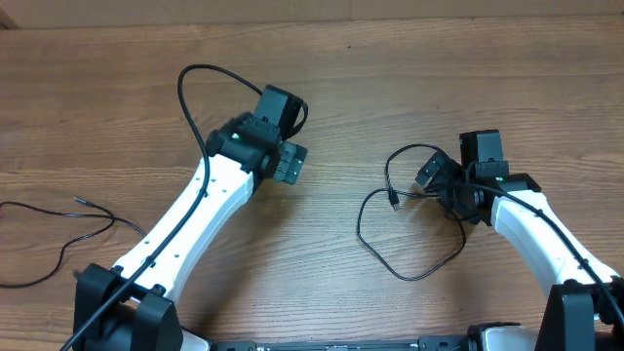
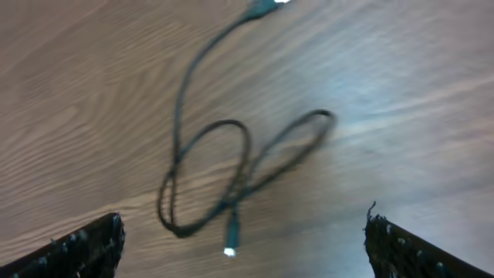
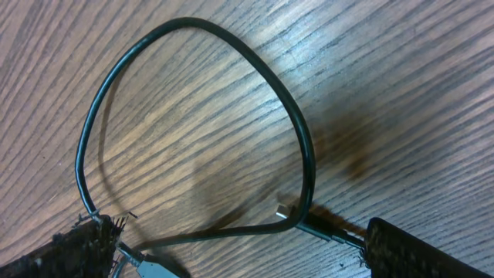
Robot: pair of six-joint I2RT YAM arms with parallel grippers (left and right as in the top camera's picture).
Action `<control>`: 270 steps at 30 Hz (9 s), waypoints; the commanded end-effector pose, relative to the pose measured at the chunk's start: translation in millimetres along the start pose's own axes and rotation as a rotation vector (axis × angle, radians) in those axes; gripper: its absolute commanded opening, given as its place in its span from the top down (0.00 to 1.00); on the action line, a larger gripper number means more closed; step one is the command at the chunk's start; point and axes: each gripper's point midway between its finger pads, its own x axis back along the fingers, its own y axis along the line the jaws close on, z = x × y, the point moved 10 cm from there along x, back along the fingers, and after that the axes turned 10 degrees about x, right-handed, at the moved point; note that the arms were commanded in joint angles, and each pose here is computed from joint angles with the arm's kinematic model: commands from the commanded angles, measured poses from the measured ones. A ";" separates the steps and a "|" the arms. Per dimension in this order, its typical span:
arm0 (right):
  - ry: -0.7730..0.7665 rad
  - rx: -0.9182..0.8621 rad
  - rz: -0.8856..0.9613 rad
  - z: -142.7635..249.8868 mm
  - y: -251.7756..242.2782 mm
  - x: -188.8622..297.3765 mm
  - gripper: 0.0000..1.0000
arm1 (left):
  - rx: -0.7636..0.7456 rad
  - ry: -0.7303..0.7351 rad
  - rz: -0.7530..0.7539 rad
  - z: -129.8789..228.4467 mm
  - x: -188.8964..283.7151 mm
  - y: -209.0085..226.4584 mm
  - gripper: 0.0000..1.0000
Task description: Untangle cables
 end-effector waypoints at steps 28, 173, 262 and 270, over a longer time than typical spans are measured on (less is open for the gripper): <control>-0.006 0.003 -0.003 -0.8 1.6 0.7 0.00 | 0.360 -0.122 -0.171 -18.0 -108.9 76.7 0.96; -0.198 0.050 -0.212 20.4 -2.3 141.7 0.00 | 0.087 -0.152 0.536 60.1 36.4 -28.3 0.00; 0.404 -0.483 0.281 64.1 -35.7 61.9 0.21 | 0.002 -0.115 0.522 56.2 -4.8 -83.3 0.01; 0.439 -0.480 0.324 80.1 -29.1 16.8 0.22 | 0.002 -0.113 0.521 56.5 -4.8 -83.2 0.00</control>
